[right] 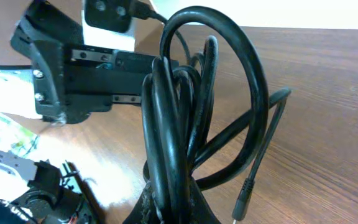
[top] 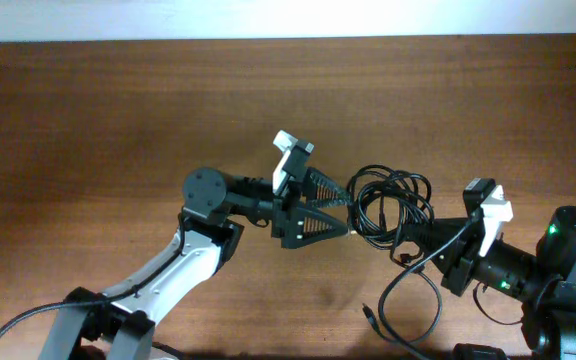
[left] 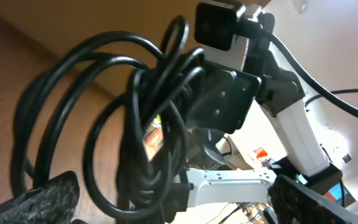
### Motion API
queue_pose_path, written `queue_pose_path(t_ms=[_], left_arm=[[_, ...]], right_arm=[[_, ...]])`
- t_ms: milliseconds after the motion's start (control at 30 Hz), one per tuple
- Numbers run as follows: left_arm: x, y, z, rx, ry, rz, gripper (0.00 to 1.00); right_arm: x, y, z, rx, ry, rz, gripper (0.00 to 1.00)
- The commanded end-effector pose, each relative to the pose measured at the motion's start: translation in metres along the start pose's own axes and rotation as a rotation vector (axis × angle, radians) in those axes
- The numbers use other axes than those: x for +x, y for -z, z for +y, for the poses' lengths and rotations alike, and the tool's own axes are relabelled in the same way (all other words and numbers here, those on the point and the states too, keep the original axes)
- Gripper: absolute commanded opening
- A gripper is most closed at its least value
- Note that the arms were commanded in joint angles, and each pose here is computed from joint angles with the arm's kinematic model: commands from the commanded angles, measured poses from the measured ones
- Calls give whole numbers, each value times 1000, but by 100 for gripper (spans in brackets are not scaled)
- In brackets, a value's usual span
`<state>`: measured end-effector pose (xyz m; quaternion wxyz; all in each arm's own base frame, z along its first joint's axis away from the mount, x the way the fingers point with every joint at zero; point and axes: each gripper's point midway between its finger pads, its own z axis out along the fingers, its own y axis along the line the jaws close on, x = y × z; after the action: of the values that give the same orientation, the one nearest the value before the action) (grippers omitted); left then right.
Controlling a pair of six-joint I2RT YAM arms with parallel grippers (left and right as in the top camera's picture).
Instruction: Untangle cables
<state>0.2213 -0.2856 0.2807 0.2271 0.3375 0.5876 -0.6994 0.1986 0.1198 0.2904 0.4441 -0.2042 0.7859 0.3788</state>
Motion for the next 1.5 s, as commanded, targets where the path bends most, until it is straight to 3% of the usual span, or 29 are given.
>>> queue_pose_path(t_ms=[0, 367, 433, 467, 500, 567, 633, 667, 700, 833, 1100, 1267, 1333, 1400, 1467], left_arm=[[-7, -1, 5, -17, -21, -34, 99], [3, -33, -9, 33, -29, -22, 100], [1, -34, -8, 28, -28, -32, 96], [1, -33, -8, 27, -27, -34, 77], [0, -33, -7, 23, -27, -41, 35], [-3, -33, -5, 13, -27, -59, 0], [-4, -33, -5, 11, -26, -63, 0], [-4, -33, -5, 12, -27, -60, 0], [-4, -33, -5, 12, -27, -60, 0], [-2, -31, -5, 15, -28, -49, 0], [9, -18, -1, 23, -28, 24, 0], [24, -17, 29, -62, 113, 38, 0], [23, -17, 32, -76, 92, 31, 0], [20, -16, 45, -135, 104, -5, 0], [24, -7, 82, -306, 212, -68, 0]], right_arm=[[-3, 1, 12, -66, 2, -13, 4], [-3, 1, 12, -66, 2, -14, 4], [-3, 1, 12, -66, 2, -13, 4], [-3, 1, 12, -66, 2, -13, 4], [-3, 1, 12, -66, 1, -12, 4], [-3, 1, 12, -66, -1, -11, 4], [-3, 1, 12, -65, -1, -11, 8], [-2, 1, 10, -56, -1, -10, 42], [-2, 1, 8, -41, -2, -9, 56], [5, 1, -9, 60, -26, 17, 89], [12, 4, -29, 179, -46, 45, 92], [12, 4, -30, 183, -47, 46, 92], [12, 4, -32, 197, -47, 48, 92], [12, 4, -32, 197, -47, 48, 92], [12, 4, -32, 197, -47, 48, 92]])
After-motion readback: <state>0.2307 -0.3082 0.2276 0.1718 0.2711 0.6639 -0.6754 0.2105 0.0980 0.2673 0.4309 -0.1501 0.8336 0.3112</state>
